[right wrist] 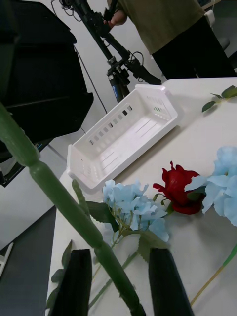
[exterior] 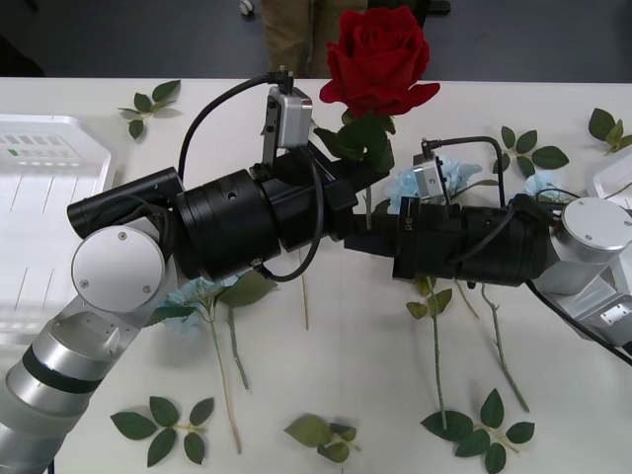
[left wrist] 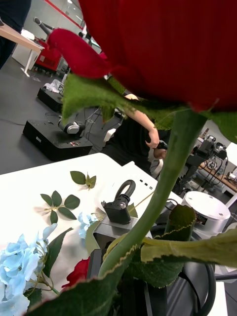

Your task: Place the red flowers into the right box and the blue flowers into the left box. If a person shows an open palm, hand one flower to the person first, then continue sorting.

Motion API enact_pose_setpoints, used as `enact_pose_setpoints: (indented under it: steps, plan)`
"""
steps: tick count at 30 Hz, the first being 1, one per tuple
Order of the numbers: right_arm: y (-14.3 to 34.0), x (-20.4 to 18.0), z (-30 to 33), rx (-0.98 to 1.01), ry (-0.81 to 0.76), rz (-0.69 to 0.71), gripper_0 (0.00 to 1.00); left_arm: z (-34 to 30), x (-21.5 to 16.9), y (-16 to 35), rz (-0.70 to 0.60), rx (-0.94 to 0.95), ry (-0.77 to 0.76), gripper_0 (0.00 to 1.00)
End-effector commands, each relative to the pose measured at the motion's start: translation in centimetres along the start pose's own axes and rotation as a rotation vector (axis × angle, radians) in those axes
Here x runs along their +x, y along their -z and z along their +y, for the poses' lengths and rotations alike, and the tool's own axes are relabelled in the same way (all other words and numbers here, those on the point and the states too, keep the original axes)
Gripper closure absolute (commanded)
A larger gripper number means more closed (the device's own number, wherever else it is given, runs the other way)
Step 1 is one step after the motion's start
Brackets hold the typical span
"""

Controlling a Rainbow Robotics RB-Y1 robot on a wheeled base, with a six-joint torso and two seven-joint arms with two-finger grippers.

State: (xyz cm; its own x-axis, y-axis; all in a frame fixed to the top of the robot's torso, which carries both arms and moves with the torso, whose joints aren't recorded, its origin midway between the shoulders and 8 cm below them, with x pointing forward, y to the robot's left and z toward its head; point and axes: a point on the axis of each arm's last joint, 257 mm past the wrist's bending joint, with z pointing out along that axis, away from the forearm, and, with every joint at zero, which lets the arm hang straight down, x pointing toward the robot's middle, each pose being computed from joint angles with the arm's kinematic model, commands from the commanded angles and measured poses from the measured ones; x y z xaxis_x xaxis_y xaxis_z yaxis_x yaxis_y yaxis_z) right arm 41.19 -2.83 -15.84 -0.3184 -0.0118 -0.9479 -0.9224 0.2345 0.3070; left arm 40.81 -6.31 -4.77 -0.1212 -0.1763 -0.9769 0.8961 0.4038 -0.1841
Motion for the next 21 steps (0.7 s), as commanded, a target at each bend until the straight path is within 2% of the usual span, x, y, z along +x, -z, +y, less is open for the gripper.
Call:
enact_pose_setpoints:
  steps: [1,8,9,10,12,21]
  plan:
    - [-1.3,-2.1,0.8,-0.028,-0.002,-0.043,1.0,-0.6,-1.0,0.0,0.002,0.023,-0.102,1.0]
    - [-1.2,-2.5,0.4,-0.013,-0.018,-0.063,1.0,-0.6,-0.9,0.0,0.002,0.023,-0.099,1.0]
    - [-1.1,-2.5,0.3,-0.009,-0.017,-0.063,1.0,-0.6,-0.9,0.0,0.002,0.023,-0.1,0.88]
    - [-1.1,-2.5,0.1,-0.003,-0.018,-0.064,1.0,-0.6,-0.9,0.0,0.002,0.023,-0.1,0.44]
    - [-1.0,-2.5,0.0,0.002,-0.02,-0.066,1.0,-0.7,-1.0,0.0,0.001,0.024,-0.102,0.0]
    - [0.8,-3.2,-0.9,0.027,-0.054,-0.084,1.0,-0.7,-0.9,0.0,0.0,0.024,-0.097,0.0]
